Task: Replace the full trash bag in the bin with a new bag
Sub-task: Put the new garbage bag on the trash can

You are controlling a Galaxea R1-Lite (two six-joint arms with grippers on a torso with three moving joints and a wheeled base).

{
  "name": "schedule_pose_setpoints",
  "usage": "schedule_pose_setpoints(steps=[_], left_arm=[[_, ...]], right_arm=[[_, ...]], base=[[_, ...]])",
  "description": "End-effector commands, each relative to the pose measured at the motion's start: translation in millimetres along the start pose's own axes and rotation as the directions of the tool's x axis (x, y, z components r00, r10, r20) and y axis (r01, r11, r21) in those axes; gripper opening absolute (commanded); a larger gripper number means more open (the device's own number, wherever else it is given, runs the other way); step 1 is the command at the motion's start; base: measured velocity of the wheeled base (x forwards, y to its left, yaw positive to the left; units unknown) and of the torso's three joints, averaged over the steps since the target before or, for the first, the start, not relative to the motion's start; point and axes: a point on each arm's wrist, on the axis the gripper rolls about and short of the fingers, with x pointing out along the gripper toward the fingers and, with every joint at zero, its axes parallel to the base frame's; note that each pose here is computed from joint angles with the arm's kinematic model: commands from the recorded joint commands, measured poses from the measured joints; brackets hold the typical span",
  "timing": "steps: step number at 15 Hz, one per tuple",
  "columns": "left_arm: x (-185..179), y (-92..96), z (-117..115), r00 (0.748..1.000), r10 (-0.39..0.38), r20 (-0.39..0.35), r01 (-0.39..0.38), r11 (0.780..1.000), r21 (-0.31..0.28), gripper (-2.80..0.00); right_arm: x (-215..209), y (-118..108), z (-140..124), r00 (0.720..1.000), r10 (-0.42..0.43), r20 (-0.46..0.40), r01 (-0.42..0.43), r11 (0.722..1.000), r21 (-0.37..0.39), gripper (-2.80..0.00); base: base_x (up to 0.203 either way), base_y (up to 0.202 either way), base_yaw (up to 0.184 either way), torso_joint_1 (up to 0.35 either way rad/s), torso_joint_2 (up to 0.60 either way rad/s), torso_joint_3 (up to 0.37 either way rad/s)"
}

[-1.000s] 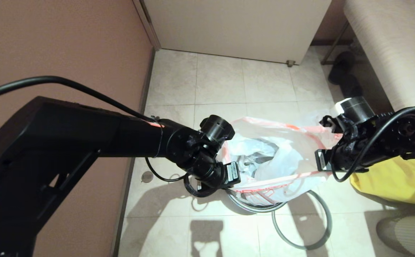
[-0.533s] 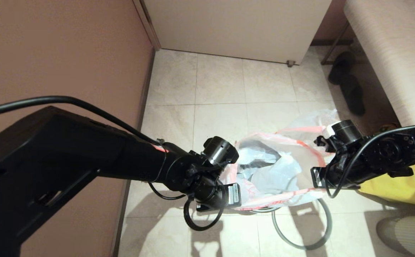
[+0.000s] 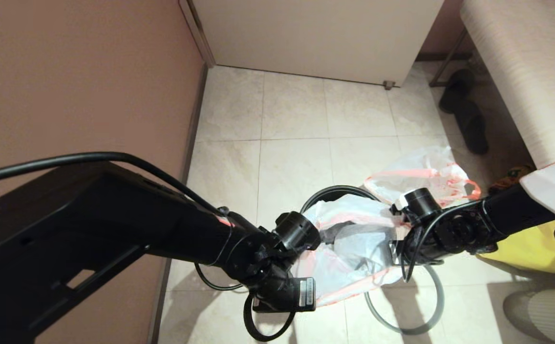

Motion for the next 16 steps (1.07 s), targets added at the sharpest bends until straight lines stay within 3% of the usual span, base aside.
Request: schedule_pose_setpoints(steps=[1,4,7,9,11,13,15,16], left_arm=[[17.7,-0.2,-6.0,0.996,0.057,-0.063,-0.057,0.998,0.008,-2.80],[40.6,4.0,0.9,0.986,0.127,-0.105,-0.127,0.992,0.009,-2.80],[58.4,10.6,27.4,0.982,0.169,-0.087,-0.170,0.985,-0.010,-2.80],[63.4,19.5,55.5,0.987,0.162,0.013,-0.161,0.984,-0.080,-2.80],[73.9,23.1,70.1,0.982,0.135,0.132,-0.118,0.984,-0.132,-2.80],[80.8,33.8,80.5,0.950,0.208,0.235,-0.167,0.969,-0.183,-2.80],[76.9,44.6,97.4,0.899,0.232,0.370,-0.141,0.957,-0.255,-2.80],[76.8,48.8,98.6,0.887,0.236,0.397,-0.120,0.948,-0.295,-2.80]], right_arm=[[21.2,6.2,-10.4,0.999,-0.021,-0.044,0.020,1.000,-0.022,-2.80],[36.9,13.9,-12.1,0.999,-0.031,-0.023,0.030,0.998,-0.049,-2.80],[58.9,20.5,2.8,0.995,-0.087,0.054,0.090,0.993,-0.071,-2.80],[61.1,26.6,20.7,0.981,-0.074,0.180,0.083,0.996,-0.043,-2.80],[58.5,31.6,32.8,0.949,-0.063,0.310,0.071,0.997,-0.013,-2.80],[57.1,34.2,41.5,0.914,-0.057,0.403,0.062,0.998,0.001,-2.80],[58.8,36.7,48.2,0.870,-0.060,0.490,0.070,0.998,-0.002,-2.80],[59.5,37.9,50.2,0.849,-0.070,0.523,0.082,0.997,0.000,-2.80]], base=[[0.000,0.000,0.000,0.000,0.00,0.000],[0.000,0.000,0.000,0.000,0.00,0.000],[0.000,0.000,0.000,0.000,0.00,0.000],[0.000,0.000,0.000,0.000,0.00,0.000],[0.000,0.000,0.000,0.000,0.00,0.000],[0.000,0.000,0.000,0.000,0.00,0.000],[0.000,0.000,0.000,0.000,0.00,0.000],[0.000,0.000,0.000,0.000,0.00,0.000]])
